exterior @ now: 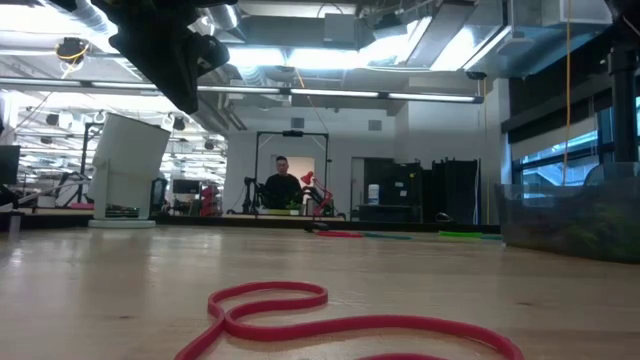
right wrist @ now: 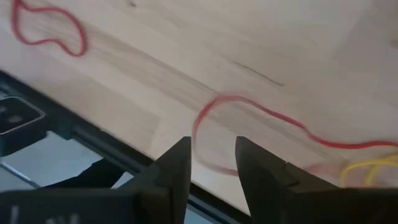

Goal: Pick and place rubber bands into bin
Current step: Put the red rubber band into the black bin, then put the yellow rubber band into the black bin

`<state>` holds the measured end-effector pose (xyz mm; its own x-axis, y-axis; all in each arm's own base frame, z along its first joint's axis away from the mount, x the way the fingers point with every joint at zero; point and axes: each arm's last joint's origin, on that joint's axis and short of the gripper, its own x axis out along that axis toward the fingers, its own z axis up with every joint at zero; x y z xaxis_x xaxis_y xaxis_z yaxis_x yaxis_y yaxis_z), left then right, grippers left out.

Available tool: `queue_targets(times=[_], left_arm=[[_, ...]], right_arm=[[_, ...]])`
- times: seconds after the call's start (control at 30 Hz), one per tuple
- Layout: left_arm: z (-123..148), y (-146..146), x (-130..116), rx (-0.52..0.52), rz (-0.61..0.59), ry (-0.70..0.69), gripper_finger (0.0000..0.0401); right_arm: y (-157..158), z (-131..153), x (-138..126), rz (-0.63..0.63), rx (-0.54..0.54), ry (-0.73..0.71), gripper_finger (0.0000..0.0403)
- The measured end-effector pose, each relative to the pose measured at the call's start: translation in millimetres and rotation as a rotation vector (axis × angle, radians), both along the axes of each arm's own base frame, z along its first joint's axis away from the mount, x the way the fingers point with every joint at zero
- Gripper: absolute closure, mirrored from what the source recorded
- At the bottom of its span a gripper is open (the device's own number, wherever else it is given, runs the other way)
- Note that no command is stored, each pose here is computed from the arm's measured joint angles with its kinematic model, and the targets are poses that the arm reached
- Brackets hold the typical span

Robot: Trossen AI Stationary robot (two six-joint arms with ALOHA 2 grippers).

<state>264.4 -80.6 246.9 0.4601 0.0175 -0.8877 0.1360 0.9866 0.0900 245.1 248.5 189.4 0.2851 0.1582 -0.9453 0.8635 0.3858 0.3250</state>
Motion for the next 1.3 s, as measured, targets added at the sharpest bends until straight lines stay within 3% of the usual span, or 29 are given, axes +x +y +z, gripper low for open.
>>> queue_targets(times=[1.07, 1.3], left_arm=[[6, -3, -10, 0.003, -0.019, 0.015, 0.0399], [13, -10, -23, 0.009, -0.054, 0.017, 0.0398]], right_arm=[[-9, 0, 7, 0.042, -0.049, -0.014, 0.0272], [-10, 0, 8, 0.171, -0.087, -0.032, 0.0272]])
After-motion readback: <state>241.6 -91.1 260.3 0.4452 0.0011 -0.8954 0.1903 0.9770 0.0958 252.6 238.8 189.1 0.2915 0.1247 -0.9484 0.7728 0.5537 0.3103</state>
